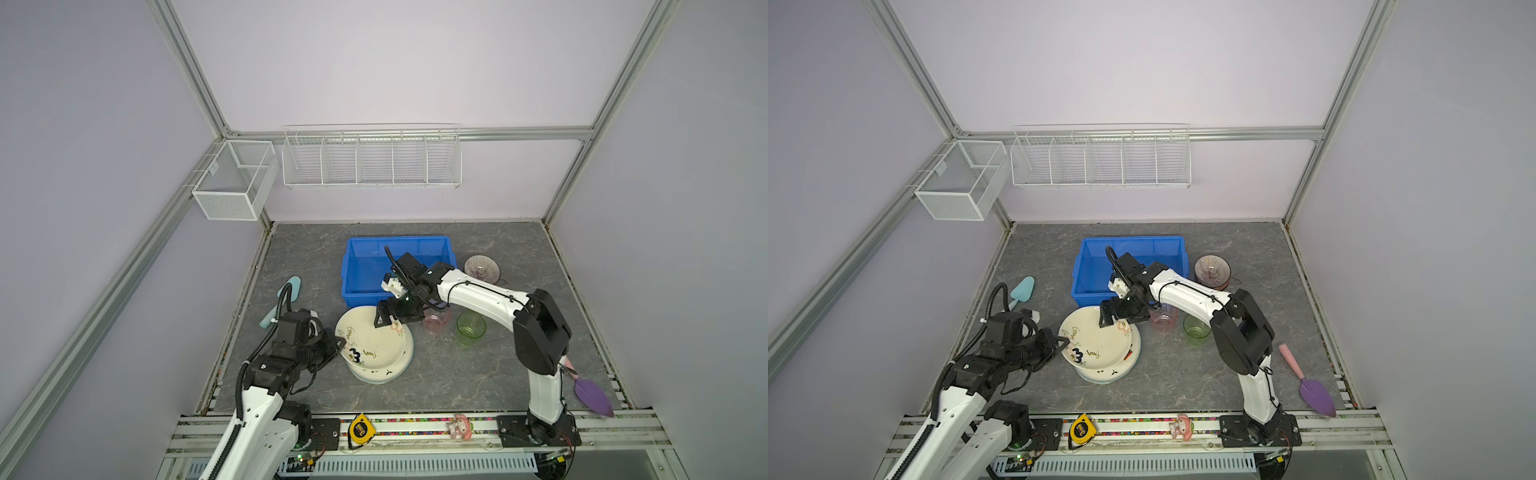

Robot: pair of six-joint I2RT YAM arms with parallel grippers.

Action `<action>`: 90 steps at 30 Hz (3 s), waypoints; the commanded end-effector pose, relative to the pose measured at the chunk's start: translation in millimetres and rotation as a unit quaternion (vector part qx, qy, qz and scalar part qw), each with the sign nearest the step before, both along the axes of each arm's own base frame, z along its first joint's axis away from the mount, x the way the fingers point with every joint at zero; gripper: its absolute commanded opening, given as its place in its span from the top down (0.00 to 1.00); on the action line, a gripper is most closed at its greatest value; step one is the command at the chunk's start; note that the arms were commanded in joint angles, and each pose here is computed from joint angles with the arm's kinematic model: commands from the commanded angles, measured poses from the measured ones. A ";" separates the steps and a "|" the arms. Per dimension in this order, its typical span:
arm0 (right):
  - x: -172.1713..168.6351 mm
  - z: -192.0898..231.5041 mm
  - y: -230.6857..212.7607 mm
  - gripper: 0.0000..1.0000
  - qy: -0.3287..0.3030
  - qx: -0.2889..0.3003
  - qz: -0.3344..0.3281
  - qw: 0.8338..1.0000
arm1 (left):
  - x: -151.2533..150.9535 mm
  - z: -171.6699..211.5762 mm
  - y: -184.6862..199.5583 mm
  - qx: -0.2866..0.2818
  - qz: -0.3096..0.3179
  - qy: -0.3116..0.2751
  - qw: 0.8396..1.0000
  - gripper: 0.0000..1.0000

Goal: Place the mixed dishes into the plastic bin
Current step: 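Lift the flower-print plate off the watermelon plate with both grippers, then carry the flower-print plate over the blue bin with the right gripper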

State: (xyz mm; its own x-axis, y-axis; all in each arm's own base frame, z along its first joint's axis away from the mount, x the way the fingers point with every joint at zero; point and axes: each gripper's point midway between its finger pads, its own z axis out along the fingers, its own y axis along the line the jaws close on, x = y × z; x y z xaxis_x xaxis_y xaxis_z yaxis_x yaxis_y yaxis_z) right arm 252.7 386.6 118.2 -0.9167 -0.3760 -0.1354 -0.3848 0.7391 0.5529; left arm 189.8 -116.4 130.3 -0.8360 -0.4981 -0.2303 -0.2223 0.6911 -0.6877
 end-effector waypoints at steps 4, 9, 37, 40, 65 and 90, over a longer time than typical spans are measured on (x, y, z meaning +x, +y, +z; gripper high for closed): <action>12.3 51.4 -20.2 0.03 -0.022 0.054 -0.011 0.998 | 13.8 46.2 -13.0 -0.042 -0.033 -0.081 0.995 1.00; 19.2 79.3 -44.0 0.01 -0.021 0.094 -0.025 0.995 | 28.6 68.9 -17.0 -0.082 -0.042 -0.127 0.988 1.00; 53.5 114.0 -71.3 0.48 -0.001 0.204 -0.076 0.976 | 100.3 131.9 -53.4 -0.147 -0.133 -0.235 0.951 1.00; 57.4 112.4 -69.0 0.56 0.000 0.205 -0.078 0.976 | 101.8 129.2 -54.0 -0.143 -0.131 -0.233 0.953 1.00; 64.8 106.9 -68.6 0.92 -0.003 0.203 -0.085 0.976 | 114.7 103.5 -52.8 -0.134 -0.116 -0.202 0.963 1.00; 103.5 122.3 -73.5 0.93 -0.034 0.213 -0.142 0.966 | 132.4 95.0 -34.1 -0.066 -0.074 -0.204 0.974 0.01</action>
State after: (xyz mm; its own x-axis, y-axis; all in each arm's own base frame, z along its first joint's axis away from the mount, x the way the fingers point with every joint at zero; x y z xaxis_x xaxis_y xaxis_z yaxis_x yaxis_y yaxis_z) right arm 337.9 306.6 212.4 -0.9755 -0.0377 -0.2167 -0.1971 0.5867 0.7854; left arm 311.7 -158.7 208.4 -0.7973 -0.4271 -0.4266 0.1554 0.5376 -0.8287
